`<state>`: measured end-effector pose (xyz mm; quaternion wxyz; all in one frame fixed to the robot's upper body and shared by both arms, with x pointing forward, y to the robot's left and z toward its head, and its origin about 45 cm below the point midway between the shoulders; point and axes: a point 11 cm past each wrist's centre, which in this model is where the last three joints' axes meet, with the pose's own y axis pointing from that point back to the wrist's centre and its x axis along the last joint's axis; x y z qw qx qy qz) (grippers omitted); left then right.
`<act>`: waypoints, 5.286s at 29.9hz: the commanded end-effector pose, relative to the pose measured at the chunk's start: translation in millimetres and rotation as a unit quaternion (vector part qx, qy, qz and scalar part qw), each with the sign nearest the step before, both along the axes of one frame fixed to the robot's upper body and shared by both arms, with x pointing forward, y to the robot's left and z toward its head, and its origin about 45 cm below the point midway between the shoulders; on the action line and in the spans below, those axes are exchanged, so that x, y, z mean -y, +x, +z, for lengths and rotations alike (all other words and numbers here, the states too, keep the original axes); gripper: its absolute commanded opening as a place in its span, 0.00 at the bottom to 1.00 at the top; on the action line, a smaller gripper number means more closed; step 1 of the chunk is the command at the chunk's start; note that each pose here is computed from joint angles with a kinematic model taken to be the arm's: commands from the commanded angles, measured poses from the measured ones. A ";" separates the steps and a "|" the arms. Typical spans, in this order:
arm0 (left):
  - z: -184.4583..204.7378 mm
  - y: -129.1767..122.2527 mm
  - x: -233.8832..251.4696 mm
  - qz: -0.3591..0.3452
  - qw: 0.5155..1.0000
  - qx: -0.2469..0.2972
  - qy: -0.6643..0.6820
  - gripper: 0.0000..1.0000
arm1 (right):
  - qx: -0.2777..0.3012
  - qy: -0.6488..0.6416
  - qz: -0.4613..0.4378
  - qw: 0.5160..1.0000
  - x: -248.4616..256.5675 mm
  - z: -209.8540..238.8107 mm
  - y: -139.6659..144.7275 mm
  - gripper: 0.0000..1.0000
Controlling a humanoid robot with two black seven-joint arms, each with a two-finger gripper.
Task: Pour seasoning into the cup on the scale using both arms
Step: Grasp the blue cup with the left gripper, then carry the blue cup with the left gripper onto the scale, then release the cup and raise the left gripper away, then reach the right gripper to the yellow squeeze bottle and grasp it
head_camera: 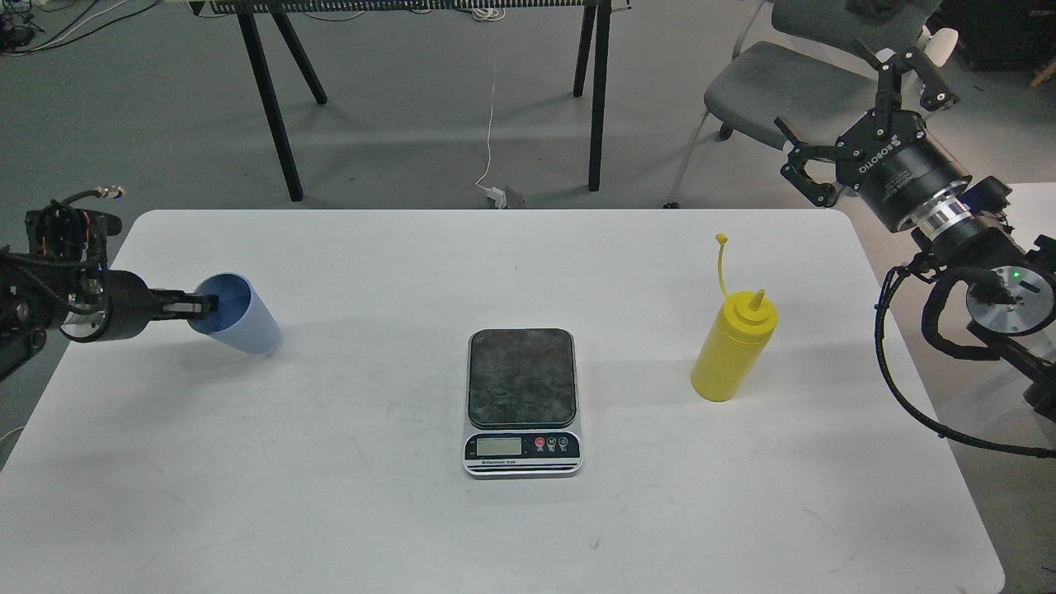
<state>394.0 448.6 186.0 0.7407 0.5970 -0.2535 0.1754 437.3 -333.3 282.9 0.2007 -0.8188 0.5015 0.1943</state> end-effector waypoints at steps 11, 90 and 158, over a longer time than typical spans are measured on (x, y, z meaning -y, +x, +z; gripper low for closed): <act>84.5 4.9 176.3 -0.278 0.960 0.018 -0.038 0.06 | 0.006 0.003 -0.006 1.000 3.3 4.8 2.2 0.99; 188.0 85.7 265.0 -0.106 0.887 0.087 -0.442 0.95 | -0.019 0.016 -0.079 0.997 66.4 -14.9 -24.7 0.99; 126.4 81.8 171.0 0.110 0.750 0.082 -0.647 0.99 | -0.163 0.212 -0.078 0.960 -79.1 -198.8 -129.9 0.63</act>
